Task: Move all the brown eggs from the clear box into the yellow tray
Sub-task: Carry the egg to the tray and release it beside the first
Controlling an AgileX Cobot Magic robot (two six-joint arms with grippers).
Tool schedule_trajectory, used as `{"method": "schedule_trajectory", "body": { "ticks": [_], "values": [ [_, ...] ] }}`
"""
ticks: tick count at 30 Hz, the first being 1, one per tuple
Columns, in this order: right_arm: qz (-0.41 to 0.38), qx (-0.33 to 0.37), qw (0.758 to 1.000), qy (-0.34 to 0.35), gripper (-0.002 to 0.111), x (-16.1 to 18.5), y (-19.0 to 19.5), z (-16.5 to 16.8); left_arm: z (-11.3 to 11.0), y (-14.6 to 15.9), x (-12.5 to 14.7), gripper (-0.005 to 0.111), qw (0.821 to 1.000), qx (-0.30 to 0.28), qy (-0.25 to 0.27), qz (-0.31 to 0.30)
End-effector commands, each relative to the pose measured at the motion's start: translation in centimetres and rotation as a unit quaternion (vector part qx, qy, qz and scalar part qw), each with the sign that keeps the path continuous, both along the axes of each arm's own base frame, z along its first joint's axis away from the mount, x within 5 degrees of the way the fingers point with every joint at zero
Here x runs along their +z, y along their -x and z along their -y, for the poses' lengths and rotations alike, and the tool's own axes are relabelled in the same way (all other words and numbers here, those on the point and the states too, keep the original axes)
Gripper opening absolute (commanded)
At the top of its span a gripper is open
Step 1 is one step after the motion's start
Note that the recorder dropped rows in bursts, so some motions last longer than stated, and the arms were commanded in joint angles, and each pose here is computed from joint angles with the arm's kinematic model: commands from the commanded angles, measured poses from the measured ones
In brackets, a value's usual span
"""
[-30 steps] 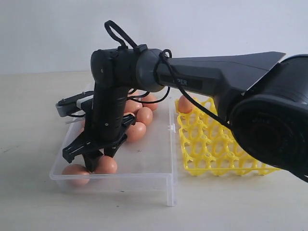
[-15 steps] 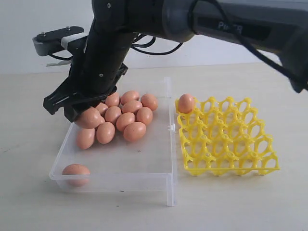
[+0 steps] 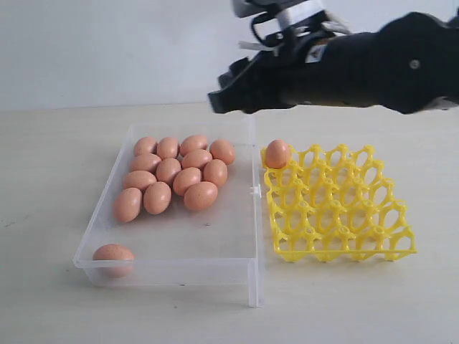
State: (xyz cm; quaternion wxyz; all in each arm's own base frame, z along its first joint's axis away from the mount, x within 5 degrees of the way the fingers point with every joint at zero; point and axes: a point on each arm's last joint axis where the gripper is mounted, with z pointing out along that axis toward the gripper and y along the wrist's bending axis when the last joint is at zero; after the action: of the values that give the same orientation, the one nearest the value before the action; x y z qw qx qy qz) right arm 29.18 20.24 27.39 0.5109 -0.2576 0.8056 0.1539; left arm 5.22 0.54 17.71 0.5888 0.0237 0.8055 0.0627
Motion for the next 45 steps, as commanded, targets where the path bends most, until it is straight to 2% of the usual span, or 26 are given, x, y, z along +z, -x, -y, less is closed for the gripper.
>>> {"method": "schedule_trajectory", "body": {
  "ticks": [1,3,5,24,45],
  "values": [
    [-0.018,-0.109,0.994,-0.018,0.0,-1.9,-3.1,5.6,0.0,0.0,0.2,0.0,1.0,-0.003,0.003,0.006],
    [-0.046,-0.167,0.984,-0.044,0.0,-3.3,-5.0,8.1,0.0,0.0,0.2,0.0,1.0,-0.003,0.003,0.006],
    [-0.068,-0.189,0.979,-0.04,0.0,-4.7,-6.3,9.1,0.0,0.0,0.2,0.0,1.0,-0.003,0.003,0.006],
    [-0.106,-0.196,0.975,-0.005,0.0,-12.6,-10.3,8.3,0.0,0.0,0.2,0.0,1.0,-0.003,0.003,0.006],
    [-0.111,-0.199,0.974,-0.009,0.0,-13.4,-11.2,8.0,0.0,0.0,0.2,0.0,1.0,-0.003,0.003,0.006]
  ]
}}
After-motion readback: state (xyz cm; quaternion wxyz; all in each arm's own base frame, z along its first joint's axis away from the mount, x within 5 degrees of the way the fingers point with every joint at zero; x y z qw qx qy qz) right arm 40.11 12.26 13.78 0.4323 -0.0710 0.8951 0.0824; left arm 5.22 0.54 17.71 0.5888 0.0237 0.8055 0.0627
